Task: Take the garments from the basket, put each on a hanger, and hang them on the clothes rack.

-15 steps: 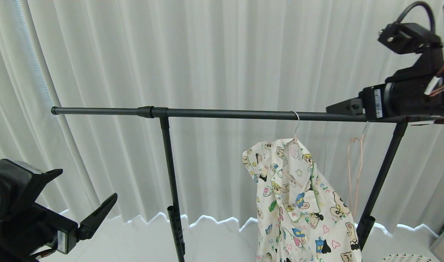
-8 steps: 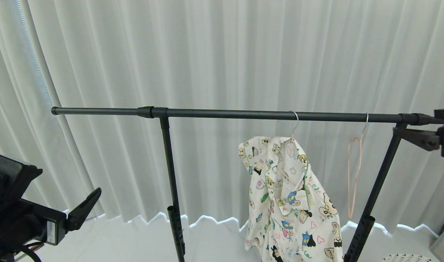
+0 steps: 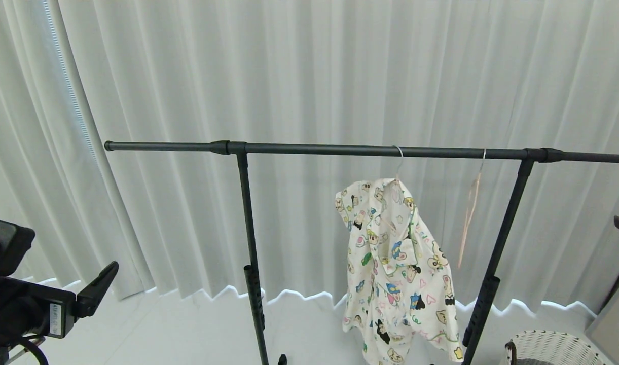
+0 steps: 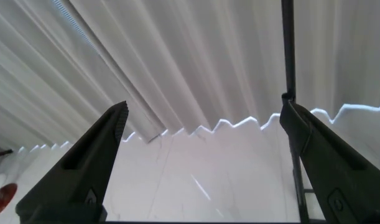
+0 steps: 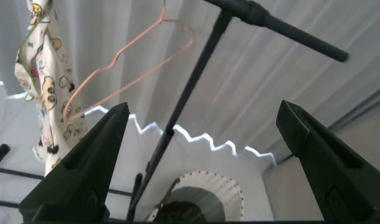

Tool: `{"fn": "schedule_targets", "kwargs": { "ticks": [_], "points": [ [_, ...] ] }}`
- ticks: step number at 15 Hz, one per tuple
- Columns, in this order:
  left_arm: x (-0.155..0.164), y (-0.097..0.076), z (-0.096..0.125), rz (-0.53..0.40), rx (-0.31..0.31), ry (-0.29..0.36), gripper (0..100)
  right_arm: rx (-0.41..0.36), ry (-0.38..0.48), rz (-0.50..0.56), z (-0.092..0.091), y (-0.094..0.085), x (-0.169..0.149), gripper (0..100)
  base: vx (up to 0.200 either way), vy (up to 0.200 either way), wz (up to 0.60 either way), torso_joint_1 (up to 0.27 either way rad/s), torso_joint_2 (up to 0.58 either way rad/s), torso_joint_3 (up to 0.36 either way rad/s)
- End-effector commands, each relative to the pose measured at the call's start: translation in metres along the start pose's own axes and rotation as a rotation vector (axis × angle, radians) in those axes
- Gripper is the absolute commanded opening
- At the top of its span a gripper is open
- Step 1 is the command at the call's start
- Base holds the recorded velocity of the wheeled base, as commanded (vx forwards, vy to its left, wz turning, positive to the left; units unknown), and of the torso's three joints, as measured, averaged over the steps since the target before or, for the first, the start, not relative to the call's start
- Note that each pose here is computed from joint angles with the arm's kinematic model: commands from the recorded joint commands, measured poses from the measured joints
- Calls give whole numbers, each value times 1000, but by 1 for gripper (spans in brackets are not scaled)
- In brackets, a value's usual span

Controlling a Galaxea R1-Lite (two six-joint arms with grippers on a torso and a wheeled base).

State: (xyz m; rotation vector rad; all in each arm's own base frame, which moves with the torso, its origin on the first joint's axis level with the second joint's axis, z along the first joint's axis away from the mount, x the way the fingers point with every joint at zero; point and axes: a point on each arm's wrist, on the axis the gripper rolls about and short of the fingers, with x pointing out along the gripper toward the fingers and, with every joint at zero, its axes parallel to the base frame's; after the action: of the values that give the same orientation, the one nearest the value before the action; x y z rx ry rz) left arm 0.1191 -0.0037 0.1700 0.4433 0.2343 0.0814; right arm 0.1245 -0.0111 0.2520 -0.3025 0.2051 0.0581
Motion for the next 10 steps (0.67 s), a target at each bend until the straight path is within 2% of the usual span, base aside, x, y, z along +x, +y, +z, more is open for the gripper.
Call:
{"fn": "schedule_targets", "kwargs": {
  "ticks": [1,2,4,6,8,10],
  "points": [
    [-1,-1,-3,0,-1,10,100,1,6,-3,-2,0,-1,100,-200,0,0,-2,2,7],
    [-1,-1,-3,2,-3,10,100,-1,8,-3,-3,0,-1,100,-200,0,0,2,12,7],
    [-3,-6,-24,0,-60,87,100,-49,78,-55,-23,1,-2,100,-200,0,0,0,-2,2],
    [-7,-5,-41,60,-97,158,100,-63,108,-79,-34,1,-5,100,-200,0,0,0,2,2],
    [-18,-6,-63,125,-138,232,100,-59,146,-73,-52,9,-11,100,-200,0,0,-2,2,2],
    [-32,-10,-76,155,-173,259,100,-65,178,-60,-73,18,-21,100,-200,0,0,0,5,0]
  ]
}}
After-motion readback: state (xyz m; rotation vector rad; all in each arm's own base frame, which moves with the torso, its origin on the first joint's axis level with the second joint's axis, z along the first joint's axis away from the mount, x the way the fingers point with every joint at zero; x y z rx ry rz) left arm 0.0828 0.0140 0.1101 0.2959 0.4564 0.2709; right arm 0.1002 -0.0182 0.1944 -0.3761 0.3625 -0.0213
